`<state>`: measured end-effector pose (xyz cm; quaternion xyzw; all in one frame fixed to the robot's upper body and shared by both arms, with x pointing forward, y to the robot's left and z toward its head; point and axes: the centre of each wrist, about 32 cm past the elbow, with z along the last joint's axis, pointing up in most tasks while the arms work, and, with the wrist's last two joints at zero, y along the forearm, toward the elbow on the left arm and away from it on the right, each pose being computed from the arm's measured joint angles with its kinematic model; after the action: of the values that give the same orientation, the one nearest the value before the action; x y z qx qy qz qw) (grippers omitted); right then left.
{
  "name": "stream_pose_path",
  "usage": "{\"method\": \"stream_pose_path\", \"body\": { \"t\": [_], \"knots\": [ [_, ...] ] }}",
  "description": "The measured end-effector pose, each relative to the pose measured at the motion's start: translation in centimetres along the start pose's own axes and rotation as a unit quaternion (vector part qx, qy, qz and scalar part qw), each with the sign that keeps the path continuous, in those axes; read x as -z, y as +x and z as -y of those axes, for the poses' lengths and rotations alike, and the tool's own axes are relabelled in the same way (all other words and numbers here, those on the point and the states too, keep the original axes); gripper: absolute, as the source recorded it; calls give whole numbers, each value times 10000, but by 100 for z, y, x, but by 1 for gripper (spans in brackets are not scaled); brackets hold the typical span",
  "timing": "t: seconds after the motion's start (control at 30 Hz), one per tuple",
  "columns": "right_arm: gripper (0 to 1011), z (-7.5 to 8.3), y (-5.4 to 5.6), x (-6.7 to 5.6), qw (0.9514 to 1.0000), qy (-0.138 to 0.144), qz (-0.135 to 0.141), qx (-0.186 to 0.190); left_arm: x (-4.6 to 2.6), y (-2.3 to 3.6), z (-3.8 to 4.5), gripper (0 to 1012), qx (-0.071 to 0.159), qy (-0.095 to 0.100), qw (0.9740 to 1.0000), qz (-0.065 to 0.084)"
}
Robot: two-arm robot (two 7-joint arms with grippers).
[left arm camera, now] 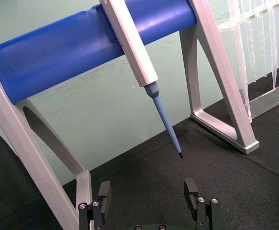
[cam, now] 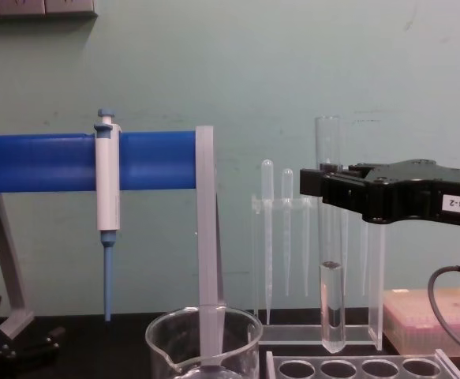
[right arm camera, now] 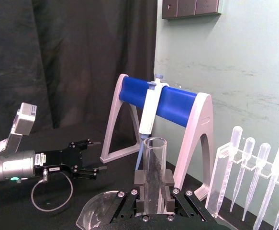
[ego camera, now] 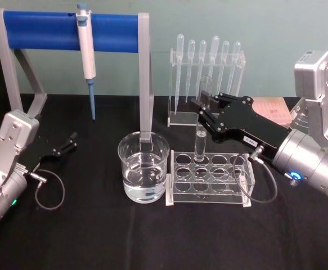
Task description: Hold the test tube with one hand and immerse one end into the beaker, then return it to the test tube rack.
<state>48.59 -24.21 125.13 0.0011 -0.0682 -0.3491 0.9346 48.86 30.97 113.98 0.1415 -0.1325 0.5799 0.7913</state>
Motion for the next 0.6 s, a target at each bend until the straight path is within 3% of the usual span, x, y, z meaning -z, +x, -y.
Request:
{"method": "stream_pose_path", "body": {
  "t": [0.6],
  "knots": [
    [225,0,0,0,10000,0,0,1,0,0,0,1000,0,0,10000,0]
  ]
}}
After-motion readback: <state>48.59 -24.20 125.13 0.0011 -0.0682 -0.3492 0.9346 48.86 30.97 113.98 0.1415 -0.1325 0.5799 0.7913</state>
